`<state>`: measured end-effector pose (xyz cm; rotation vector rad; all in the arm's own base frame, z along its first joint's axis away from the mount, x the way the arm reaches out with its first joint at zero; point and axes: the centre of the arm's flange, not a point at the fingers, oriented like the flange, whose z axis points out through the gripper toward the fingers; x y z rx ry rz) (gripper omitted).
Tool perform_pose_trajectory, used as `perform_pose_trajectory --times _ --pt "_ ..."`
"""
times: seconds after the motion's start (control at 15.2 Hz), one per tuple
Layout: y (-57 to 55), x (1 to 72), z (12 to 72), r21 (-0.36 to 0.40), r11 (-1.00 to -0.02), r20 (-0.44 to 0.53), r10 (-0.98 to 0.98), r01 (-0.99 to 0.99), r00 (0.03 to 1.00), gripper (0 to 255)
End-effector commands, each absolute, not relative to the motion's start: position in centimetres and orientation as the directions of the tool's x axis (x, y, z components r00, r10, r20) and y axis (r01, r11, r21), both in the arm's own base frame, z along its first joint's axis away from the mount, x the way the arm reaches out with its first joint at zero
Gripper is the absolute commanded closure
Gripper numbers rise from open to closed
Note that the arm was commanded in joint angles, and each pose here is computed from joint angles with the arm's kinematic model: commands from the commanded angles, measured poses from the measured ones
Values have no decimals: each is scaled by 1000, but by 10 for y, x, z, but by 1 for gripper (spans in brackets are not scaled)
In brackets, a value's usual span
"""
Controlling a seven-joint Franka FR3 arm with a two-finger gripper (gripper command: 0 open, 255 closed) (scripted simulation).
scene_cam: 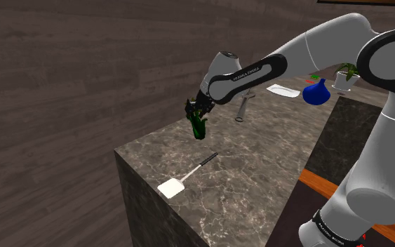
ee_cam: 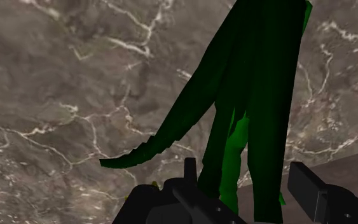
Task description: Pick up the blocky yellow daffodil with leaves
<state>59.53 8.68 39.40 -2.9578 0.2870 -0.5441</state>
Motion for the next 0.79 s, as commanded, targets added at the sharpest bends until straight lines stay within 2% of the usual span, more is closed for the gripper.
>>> perform_pose_trajectory --times 0.0,0.73 --pt "87 595 393 -152 -975 339 -207 -164 918 255" --pt "87 595 451 -152 -975 339 -207 -164 918 255"
